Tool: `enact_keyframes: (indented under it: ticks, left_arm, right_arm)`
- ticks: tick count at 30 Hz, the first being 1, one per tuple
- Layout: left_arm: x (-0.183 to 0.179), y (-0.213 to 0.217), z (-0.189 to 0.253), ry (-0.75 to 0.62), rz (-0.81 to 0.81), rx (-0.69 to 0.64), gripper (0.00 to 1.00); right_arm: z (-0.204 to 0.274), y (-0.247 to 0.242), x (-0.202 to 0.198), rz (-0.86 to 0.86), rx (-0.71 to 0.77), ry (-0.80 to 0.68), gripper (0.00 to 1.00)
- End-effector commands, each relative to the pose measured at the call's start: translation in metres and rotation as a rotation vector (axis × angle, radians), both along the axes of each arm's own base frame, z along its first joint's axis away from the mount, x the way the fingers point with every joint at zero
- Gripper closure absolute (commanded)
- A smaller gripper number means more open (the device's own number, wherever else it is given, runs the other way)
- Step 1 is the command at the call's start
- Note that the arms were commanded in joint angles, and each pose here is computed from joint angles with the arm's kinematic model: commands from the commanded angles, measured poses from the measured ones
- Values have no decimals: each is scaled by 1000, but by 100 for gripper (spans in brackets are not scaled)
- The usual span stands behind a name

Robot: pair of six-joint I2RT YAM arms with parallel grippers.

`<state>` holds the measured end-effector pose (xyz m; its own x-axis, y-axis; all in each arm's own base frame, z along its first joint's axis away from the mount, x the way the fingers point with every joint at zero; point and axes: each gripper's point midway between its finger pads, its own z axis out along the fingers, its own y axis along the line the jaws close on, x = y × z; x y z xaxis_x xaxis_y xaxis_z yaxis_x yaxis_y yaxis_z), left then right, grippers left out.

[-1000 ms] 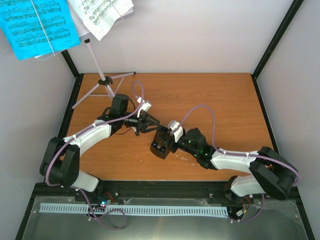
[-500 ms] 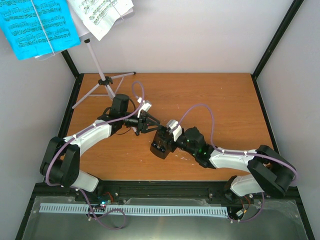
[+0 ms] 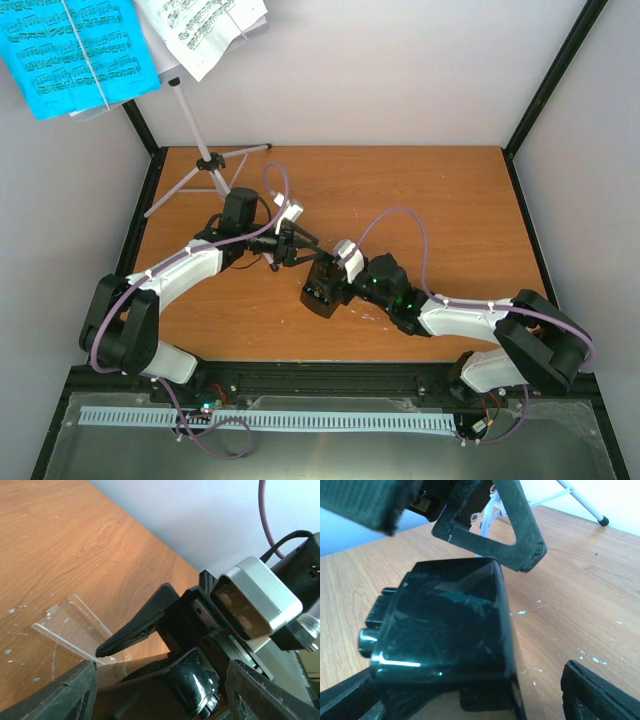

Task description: Pack up the instrument practice props

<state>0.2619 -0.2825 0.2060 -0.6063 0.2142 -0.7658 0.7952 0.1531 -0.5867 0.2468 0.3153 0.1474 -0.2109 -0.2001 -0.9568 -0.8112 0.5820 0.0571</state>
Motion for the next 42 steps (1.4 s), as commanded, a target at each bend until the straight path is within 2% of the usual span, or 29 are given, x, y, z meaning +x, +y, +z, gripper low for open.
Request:
enact_keyframes:
  ticks: [1,4,5,8,13,18,20,24,29,35,42]
  left_arm:
    - [9,1,26,-133,56,8,23]
    - [13,7,39,-207,116,10,11]
    - [13,10,44,-232,138,6,9]
    - [14,18,55,-313,204,5,6]
    - [5,25,60,-346,267,-15,9]
    - [-4,15,23,-317,341,105,12]
    - [-12,12,12,-284,343,112,12]
    - [-28,6,3,-282,327,96,11]
    - [-29,4,-12,-299,311,137,11]
    - [-29,-4,-23,-317,263,147,24]
    - [-25,-7,-27,-329,255,160,35]
  right_arm:
    - [17,-1,-3,5,23,-33,10]
    - [30,-5,-9,14,37,-42,4]
    - [35,-7,-11,17,44,-47,0]
    - [54,-17,-17,4,65,-61,0]
    - [81,-60,-4,-179,126,-20,0]
    - [73,-112,18,-376,182,120,0]
    - [65,-127,23,-436,180,146,0]
    - [62,-138,23,-476,211,165,0]
    - [64,-142,20,-487,249,166,0]
    - [62,-147,17,-504,271,173,0]
    - [62,-150,16,-517,279,170,0]
